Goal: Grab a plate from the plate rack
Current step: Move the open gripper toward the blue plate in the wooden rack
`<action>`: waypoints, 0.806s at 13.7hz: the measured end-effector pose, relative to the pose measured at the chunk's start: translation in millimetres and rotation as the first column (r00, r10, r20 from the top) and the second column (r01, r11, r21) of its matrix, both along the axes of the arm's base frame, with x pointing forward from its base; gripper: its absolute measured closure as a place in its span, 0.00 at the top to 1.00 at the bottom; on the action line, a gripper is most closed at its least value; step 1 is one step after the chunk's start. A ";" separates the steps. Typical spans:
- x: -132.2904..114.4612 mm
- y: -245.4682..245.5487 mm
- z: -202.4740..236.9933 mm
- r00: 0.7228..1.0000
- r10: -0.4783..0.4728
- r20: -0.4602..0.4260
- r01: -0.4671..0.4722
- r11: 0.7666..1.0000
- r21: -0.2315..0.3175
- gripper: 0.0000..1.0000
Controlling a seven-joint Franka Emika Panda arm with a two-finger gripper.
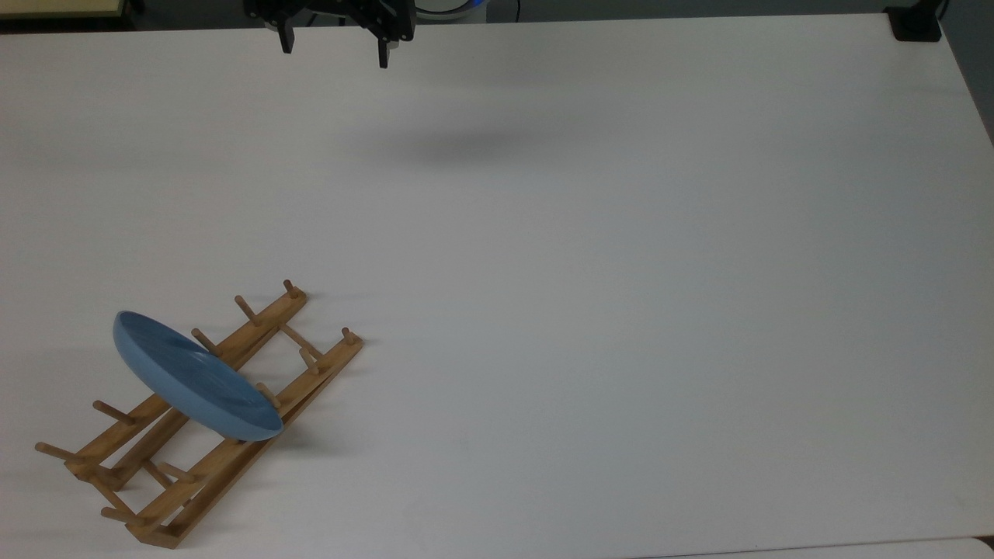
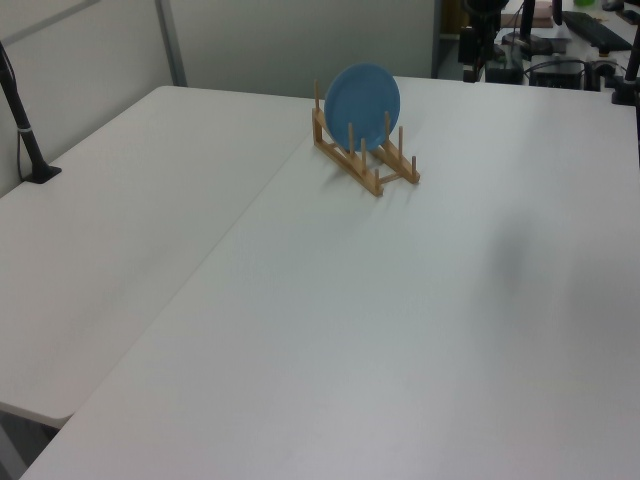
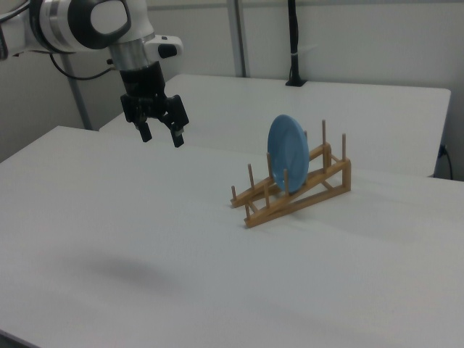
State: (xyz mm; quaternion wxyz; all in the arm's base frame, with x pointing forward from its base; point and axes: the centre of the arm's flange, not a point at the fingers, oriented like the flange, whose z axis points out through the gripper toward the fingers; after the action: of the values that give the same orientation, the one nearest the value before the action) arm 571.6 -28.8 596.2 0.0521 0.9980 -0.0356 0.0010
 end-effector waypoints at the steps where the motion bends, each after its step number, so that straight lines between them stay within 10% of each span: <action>1: 0.0 0.0 0.0 1.000 0.000 0.000 0.000 1.000 0.000 1.00; 11: -0.5 -7.7 -0.1 1.000 -0.014 0.000 0.014 1.000 0.000 1.00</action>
State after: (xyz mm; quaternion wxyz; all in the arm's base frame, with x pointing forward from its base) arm 571.1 -36.5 596.1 0.0522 0.9977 -0.0424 0.0005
